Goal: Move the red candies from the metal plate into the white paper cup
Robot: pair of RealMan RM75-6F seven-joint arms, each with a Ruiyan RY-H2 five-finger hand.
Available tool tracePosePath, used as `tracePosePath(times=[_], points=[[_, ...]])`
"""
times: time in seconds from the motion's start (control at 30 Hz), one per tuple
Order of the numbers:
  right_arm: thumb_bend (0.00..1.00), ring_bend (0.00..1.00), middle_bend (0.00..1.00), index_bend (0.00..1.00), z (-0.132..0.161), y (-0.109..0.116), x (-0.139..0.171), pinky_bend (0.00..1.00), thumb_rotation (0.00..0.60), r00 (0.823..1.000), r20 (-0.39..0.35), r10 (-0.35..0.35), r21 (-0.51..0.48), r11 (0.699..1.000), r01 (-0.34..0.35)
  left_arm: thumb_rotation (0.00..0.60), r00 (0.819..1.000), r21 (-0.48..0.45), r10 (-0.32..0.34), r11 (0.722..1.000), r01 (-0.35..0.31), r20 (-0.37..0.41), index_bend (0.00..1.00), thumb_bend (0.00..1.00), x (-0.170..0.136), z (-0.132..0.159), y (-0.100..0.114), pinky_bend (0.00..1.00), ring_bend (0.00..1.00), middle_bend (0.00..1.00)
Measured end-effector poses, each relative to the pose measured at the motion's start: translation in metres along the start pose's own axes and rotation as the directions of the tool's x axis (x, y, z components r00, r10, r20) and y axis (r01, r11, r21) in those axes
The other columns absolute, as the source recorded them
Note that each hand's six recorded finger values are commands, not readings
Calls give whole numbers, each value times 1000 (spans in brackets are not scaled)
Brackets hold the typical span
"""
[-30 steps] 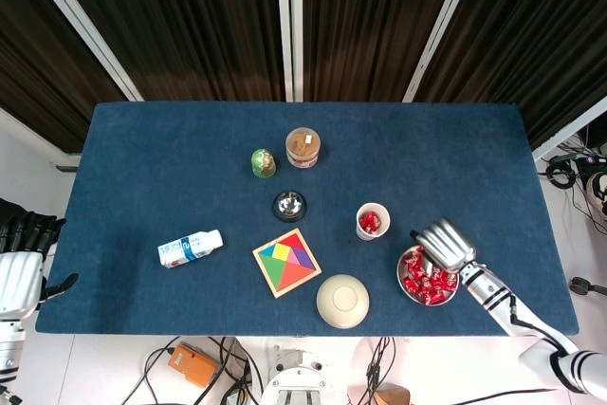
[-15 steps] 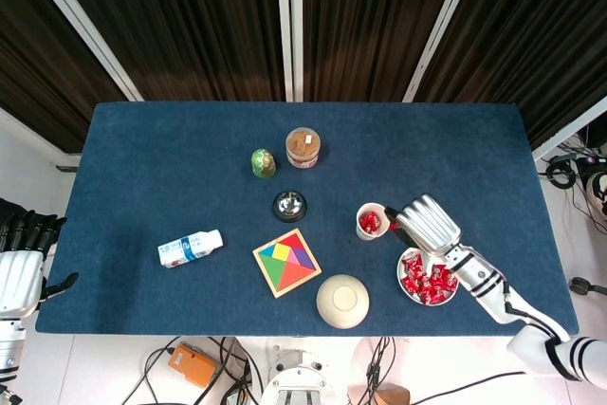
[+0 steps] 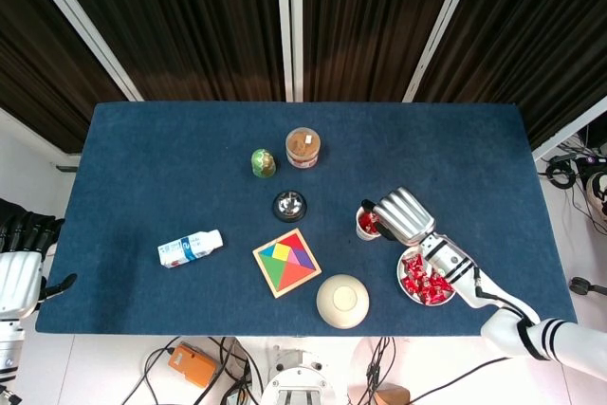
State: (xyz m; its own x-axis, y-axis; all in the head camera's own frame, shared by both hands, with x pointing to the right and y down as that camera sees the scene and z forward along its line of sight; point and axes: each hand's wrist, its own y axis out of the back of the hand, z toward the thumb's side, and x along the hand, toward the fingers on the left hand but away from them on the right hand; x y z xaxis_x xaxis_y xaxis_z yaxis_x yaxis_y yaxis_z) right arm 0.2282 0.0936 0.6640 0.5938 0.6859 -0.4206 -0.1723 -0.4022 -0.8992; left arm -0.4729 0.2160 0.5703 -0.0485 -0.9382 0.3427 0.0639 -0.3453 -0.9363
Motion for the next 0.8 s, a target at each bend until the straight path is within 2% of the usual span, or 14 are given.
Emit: tracePosePath(times=[0.1,0.17,0.33,0.4,0.6,0.8], points=[[507,1000,931,393,0,-1,1,1000,600,1000,1,3,3,1000,-3,600,1000,0,0,1000,0,3,171,0,1,1,0,0,38,154],[496,1000,931,387,-1,1,3,1000,600,1000,3,-8,1,1000,8,600,1000,-1,0,1000,0,4,171,0,1,1,0,0,38,154],[477,1000,931,448,-9,11,22,1000,600,998,13,-55,2,998,55,600,1000,-2,-1,1000,1,0,171,0,0,-1,-1,0,38,154],[467,1000,931,463,-16,10,40,1000,600,999,18,-49,17,999,48,600,1000,-4,0,1000,0,-1,171,0,1,-1,-1,0,38,154],[442,1000,931,490,-27,-26,93,1000,600,994,41,99,48,994,-101,600,1000,-9,2,1000,-2,12,171,0,2,2,-2,0,38,154],[442,1000,931,507,-36,-52,108,1000,600,981,71,179,70,980,-184,600,1000,-11,8,1000,-8,17,171,0,0,4,-1,0,38,154]])
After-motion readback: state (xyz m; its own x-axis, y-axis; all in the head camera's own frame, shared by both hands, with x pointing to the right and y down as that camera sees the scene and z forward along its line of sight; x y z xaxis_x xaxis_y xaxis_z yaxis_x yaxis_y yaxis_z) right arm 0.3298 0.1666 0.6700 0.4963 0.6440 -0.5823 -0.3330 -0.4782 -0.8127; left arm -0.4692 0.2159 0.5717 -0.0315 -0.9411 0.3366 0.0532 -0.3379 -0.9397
